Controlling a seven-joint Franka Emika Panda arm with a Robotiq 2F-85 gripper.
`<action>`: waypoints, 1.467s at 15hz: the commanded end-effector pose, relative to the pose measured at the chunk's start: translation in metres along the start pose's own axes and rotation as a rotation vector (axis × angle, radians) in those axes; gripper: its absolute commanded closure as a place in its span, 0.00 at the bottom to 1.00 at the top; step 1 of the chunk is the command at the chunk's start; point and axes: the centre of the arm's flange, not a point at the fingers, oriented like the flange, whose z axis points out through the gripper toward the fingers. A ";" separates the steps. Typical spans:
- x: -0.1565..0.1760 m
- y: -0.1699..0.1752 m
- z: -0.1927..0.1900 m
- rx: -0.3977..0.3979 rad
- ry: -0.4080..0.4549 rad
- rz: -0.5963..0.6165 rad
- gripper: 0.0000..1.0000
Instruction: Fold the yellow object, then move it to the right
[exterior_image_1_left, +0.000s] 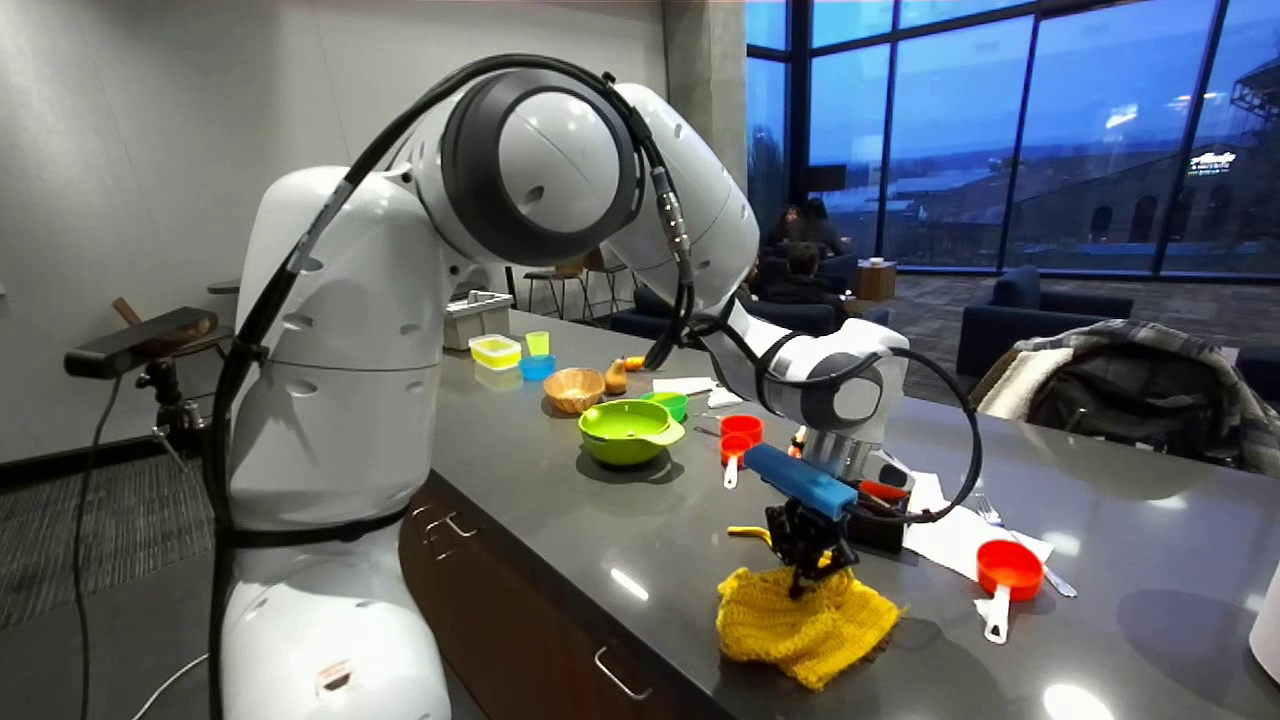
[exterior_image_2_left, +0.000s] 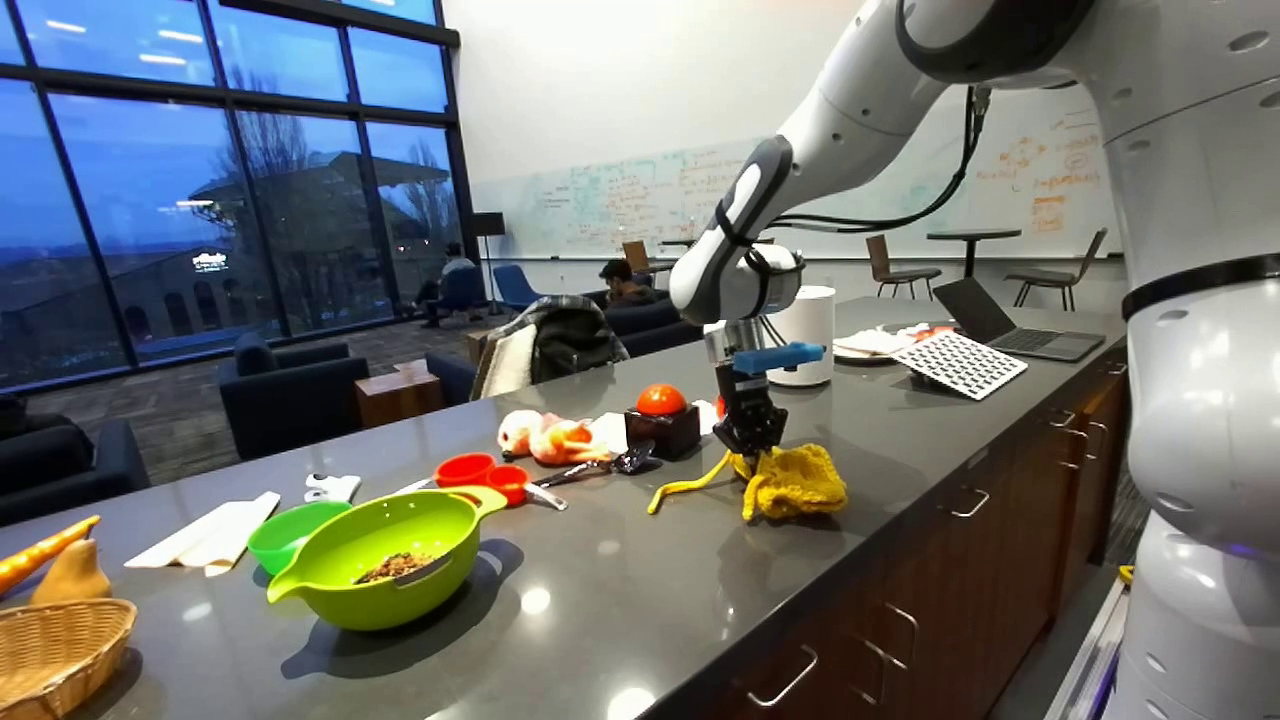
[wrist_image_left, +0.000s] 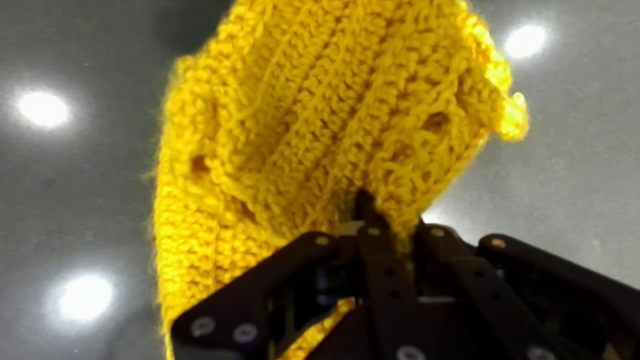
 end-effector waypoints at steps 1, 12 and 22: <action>-0.008 0.017 -0.009 -0.017 0.010 0.005 0.97; -0.004 0.057 -0.022 -0.135 -0.001 0.001 0.97; -0.003 0.059 -0.026 -0.115 0.014 0.013 0.97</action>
